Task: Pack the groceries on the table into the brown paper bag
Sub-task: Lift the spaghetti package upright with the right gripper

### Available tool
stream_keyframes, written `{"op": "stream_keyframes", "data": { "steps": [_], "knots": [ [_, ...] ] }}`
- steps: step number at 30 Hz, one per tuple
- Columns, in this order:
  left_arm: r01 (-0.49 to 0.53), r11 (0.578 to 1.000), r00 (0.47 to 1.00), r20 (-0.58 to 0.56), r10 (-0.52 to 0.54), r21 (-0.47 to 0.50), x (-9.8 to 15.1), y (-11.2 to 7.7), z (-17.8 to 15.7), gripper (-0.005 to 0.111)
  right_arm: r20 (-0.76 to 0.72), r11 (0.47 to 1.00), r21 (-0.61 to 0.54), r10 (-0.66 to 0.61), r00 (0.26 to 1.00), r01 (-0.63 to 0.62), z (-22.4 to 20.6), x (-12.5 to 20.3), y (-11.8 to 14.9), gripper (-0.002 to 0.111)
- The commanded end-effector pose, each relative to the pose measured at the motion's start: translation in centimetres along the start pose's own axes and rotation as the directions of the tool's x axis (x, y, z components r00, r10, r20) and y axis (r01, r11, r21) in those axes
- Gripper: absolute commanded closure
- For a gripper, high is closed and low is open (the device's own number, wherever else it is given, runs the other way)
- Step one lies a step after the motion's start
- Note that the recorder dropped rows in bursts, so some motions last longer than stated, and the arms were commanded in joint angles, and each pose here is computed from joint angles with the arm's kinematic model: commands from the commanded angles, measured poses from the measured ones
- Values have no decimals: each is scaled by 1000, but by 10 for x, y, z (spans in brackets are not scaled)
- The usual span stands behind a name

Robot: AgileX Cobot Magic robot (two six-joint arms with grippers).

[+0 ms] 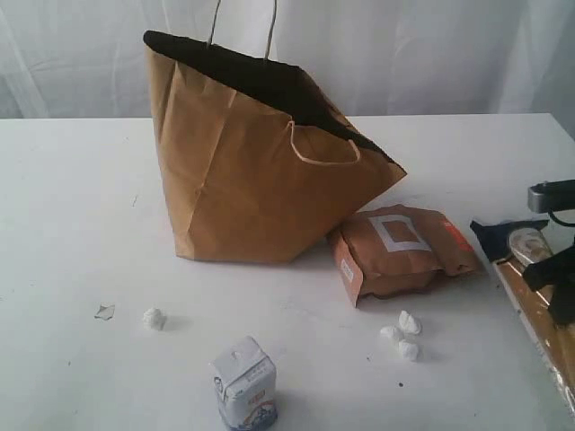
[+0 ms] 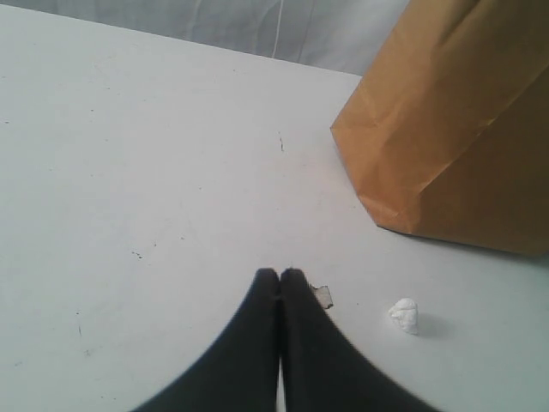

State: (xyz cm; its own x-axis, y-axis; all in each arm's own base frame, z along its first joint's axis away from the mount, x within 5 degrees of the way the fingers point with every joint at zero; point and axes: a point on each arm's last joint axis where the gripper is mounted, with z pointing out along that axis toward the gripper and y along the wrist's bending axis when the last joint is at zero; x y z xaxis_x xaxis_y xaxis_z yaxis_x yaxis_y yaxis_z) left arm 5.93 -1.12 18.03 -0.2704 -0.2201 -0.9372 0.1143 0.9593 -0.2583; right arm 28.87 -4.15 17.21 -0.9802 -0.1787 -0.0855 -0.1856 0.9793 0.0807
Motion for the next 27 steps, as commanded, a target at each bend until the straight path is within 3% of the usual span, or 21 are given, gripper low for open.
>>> {"op": "stream_keyframes", "data": {
  "steps": [1,9,22,27],
  "knots": [
    [10,1000,1000,0,-10,-2,1,0,0,107,29,1000,-18,-23,999,24,-18,-5,1,108],
    [8,1000,1000,-14,-9,-6,2,1,0,107,42,998,-46,-32,999,34,-31,-12,-1,108],
    [8,1000,1000,-14,-9,-6,2,1,0,107,134,952,-299,108,985,-63,-70,-12,-27,108],
    [8,1000,1000,-14,-9,-6,2,1,0,107,264,930,-368,123,957,-18,-97,-21,-23,108]
  ]
}}
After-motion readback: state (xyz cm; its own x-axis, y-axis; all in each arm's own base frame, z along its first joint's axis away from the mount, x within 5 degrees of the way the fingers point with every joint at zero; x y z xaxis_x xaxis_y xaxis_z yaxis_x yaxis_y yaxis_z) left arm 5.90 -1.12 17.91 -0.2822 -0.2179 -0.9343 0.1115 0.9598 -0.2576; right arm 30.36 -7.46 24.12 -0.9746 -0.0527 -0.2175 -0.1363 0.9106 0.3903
